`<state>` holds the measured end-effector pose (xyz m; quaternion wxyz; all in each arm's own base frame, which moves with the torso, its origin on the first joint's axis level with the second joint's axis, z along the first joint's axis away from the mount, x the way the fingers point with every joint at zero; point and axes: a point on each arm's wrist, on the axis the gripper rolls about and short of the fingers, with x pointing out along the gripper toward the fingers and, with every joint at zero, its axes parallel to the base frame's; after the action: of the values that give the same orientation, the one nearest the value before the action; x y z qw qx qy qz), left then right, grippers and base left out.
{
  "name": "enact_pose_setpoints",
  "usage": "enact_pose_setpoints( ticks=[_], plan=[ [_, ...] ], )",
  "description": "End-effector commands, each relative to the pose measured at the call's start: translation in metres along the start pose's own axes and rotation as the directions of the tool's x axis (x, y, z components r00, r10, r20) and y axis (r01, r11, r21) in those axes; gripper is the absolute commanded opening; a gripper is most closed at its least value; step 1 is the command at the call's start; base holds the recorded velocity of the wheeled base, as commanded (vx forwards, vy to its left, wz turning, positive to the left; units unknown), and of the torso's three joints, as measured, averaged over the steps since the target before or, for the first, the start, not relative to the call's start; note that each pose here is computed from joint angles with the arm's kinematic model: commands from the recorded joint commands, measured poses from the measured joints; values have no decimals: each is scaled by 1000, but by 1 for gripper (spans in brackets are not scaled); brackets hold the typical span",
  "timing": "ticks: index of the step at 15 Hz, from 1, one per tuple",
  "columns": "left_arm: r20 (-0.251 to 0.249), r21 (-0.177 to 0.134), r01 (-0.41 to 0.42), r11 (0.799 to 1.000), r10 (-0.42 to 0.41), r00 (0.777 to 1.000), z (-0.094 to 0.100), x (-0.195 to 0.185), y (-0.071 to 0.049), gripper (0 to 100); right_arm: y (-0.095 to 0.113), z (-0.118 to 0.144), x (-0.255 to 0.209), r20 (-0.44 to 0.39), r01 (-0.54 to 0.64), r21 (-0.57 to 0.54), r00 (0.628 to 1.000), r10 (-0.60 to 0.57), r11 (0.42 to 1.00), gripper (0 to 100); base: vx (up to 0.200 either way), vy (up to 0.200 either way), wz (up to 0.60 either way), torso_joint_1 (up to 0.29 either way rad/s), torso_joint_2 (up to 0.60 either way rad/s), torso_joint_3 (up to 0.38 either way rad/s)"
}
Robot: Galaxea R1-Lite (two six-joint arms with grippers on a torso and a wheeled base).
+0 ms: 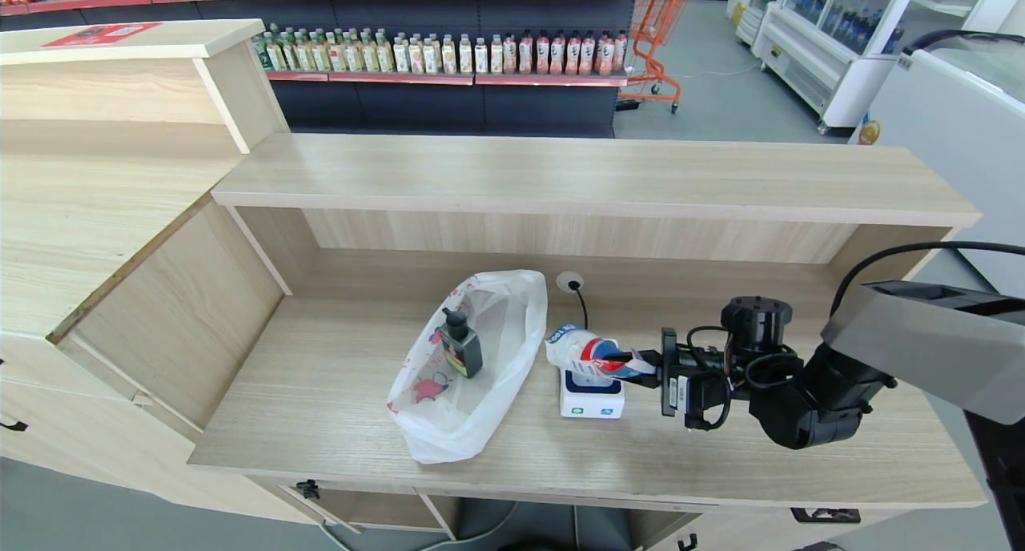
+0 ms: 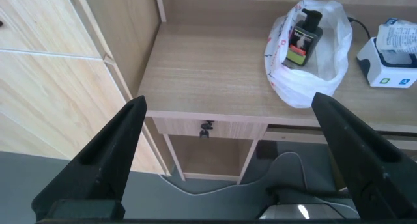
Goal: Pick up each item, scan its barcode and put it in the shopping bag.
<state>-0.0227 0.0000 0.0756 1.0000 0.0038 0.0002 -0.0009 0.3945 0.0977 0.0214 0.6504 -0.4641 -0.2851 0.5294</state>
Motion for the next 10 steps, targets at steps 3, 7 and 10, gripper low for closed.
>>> enact_pose_setpoints(
  ticks=[3, 7, 10],
  plan=[
    [0, 0, 0, 1000, 0, 1000, 0, 0, 0, 100, 16, 24, -34, -38, 3, 38, 999, -2, 999, 0, 0, 0, 0, 0, 0, 0],
    [0, 0, 0, 1000, 0, 1000, 0, 0, 0, 100, -2, 58, -64, -72, 36, 62, 997, -32, 997, 0, 0, 0, 0, 0, 0, 0],
    [0, 0, 0, 1000, 0, 1000, 0, 0, 0, 100, -30, 107, -87, -43, 80, 183, 996, -74, 980, 0, 0, 0, 0, 0, 0, 0]
  ],
)
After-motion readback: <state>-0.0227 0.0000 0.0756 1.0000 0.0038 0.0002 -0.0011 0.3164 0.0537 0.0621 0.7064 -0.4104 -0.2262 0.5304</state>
